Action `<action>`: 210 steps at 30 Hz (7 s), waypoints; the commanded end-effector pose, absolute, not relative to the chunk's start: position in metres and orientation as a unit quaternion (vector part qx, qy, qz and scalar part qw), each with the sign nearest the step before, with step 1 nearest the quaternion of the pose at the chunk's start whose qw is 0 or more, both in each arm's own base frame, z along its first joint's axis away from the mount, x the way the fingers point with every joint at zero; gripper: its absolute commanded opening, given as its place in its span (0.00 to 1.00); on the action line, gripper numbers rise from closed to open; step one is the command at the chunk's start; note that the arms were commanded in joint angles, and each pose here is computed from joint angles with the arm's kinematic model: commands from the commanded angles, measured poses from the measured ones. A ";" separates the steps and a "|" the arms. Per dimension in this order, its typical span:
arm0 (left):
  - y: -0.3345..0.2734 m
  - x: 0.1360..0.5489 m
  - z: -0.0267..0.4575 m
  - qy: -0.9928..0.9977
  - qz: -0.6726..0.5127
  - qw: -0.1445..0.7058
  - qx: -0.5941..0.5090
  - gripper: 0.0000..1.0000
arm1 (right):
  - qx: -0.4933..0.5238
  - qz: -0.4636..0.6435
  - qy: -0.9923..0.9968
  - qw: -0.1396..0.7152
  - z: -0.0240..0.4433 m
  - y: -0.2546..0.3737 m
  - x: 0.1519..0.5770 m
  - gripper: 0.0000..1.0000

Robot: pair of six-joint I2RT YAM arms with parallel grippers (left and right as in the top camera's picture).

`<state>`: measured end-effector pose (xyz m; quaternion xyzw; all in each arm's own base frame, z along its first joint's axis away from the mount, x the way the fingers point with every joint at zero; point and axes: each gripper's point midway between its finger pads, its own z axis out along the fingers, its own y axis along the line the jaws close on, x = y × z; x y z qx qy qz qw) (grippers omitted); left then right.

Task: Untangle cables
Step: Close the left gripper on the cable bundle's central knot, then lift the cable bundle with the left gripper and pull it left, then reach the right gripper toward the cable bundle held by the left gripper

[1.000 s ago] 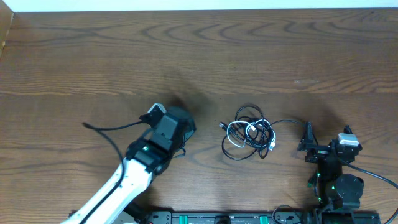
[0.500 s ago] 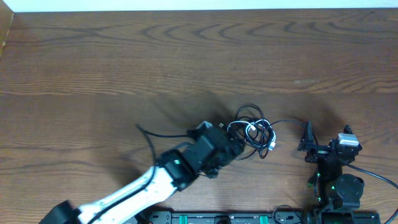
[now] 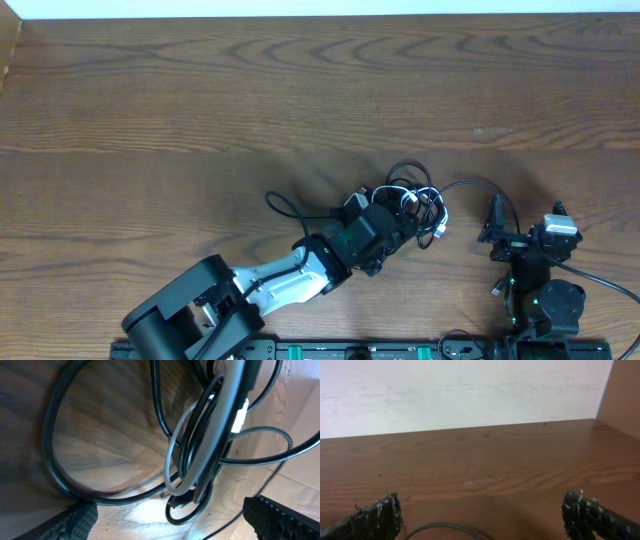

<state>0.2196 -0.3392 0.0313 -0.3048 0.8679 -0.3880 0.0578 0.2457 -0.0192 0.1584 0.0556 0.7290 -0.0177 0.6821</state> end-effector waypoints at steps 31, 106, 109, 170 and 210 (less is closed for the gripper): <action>-0.297 0.272 0.069 0.900 -0.362 0.215 -0.112 0.71 | 0.050 -0.021 0.729 0.682 0.158 -0.018 0.246 0.99; -0.153 0.303 0.080 0.938 -0.117 0.233 -0.228 0.08 | 0.050 -0.021 0.729 0.682 0.158 -0.018 0.246 0.99; -0.152 0.301 0.079 0.940 -0.115 0.229 -0.228 0.08 | 0.050 -0.021 0.729 0.682 0.158 -0.018 0.246 0.99; -0.211 0.280 0.156 0.904 -0.356 0.173 -0.160 0.08 | -0.064 0.624 0.699 0.343 0.191 0.156 0.164 0.99; -0.319 0.193 0.247 0.790 -0.570 0.148 0.174 0.08 | 0.302 0.466 0.797 0.237 0.070 0.130 0.207 0.02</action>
